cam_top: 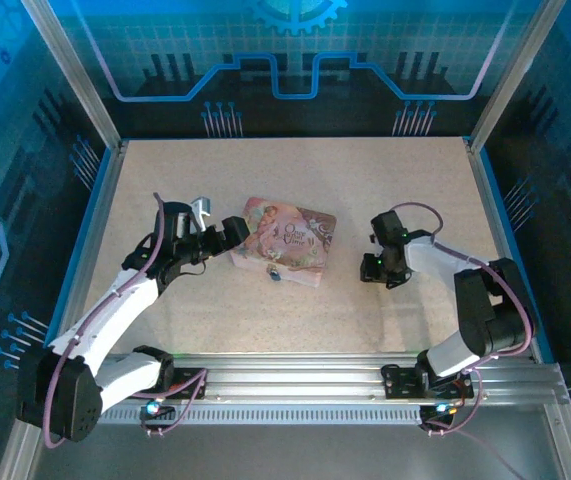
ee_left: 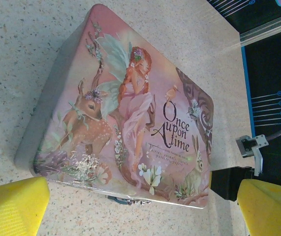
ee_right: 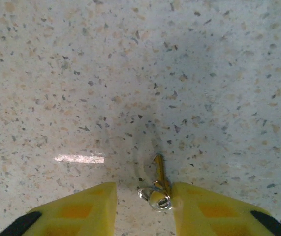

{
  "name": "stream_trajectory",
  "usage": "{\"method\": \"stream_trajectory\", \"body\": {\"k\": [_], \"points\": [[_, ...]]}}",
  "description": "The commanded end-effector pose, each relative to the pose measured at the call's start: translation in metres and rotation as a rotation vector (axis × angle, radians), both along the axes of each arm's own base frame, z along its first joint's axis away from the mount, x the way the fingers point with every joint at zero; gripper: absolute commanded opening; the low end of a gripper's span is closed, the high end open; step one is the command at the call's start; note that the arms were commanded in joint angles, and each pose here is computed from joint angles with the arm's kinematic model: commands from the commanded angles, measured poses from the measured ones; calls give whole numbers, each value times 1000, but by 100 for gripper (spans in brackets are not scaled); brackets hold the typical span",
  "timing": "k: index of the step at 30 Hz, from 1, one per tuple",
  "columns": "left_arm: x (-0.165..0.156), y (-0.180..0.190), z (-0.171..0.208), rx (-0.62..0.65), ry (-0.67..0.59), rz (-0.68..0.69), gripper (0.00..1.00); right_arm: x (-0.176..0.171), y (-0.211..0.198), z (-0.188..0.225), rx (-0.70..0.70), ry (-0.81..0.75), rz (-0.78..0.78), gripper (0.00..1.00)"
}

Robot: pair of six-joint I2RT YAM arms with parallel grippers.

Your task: Unlock a padlock with a key

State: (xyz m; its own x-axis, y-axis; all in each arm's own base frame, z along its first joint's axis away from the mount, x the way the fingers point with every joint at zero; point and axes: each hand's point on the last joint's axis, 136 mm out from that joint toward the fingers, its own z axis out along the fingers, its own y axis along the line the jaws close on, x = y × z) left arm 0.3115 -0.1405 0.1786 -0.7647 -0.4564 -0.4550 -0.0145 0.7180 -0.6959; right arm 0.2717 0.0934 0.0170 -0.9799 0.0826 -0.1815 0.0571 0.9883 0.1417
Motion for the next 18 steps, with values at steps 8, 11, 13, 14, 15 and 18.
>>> {"method": "stream_trajectory", "body": {"k": [8,11,13,14,15,18], "points": [[-1,-5,-1,-20,4,-22,99,-1,3,-4,-50,35,24,26],[-1,-5,-2,-19,6,-21,99,-2,4,-6,-59,45,31,25],[-1,-5,-2,-19,6,-22,99,-3,4,-7,-65,50,35,25],[-1,-5,-2,-19,6,-22,99,-4,4,-7,-67,50,35,25],[-2,-5,-2,-19,7,-23,99,-4,4,-7,-70,52,36,25],[-1,-5,-2,-18,7,-25,99,-5,4,-6,-75,51,36,26]]}}
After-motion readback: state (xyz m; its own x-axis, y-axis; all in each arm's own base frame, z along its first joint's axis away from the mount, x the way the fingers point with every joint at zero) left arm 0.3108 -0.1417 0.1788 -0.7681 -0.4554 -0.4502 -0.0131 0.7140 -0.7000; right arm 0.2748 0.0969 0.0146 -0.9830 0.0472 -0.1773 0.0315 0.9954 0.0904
